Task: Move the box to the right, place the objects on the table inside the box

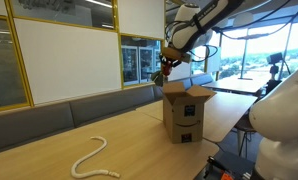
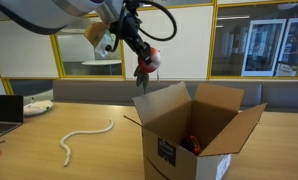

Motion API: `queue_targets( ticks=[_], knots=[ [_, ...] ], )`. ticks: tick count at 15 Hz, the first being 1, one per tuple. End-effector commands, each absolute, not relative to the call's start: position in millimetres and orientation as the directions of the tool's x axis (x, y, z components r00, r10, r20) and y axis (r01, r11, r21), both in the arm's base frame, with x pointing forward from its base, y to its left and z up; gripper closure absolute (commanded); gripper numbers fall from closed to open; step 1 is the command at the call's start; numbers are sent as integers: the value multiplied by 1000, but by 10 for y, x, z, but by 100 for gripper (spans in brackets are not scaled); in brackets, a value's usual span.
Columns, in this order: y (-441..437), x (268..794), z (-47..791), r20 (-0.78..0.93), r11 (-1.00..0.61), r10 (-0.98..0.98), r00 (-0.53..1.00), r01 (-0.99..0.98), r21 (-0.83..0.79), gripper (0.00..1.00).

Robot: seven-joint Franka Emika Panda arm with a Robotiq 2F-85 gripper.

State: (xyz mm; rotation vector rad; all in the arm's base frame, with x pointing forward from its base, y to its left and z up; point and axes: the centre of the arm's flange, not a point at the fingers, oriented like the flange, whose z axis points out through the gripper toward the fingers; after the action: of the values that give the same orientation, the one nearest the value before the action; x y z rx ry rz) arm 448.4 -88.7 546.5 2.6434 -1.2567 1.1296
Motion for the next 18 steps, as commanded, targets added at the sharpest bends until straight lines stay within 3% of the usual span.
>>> queue_targets(
  ticks=[1,10,12,18],
  knots=[
    [-1307,4627,5336,601,-629,-709,370,-717,-301,87],
    [-2142,4841,4536,488,-501,-809,329,-819,-279,87],
    [-2201,4918,4388,466,-485,-820,333,-835,-258,56],
    [-2212,5064,4171,439,-482,-827,350,-844,-235,11]
  ],
)
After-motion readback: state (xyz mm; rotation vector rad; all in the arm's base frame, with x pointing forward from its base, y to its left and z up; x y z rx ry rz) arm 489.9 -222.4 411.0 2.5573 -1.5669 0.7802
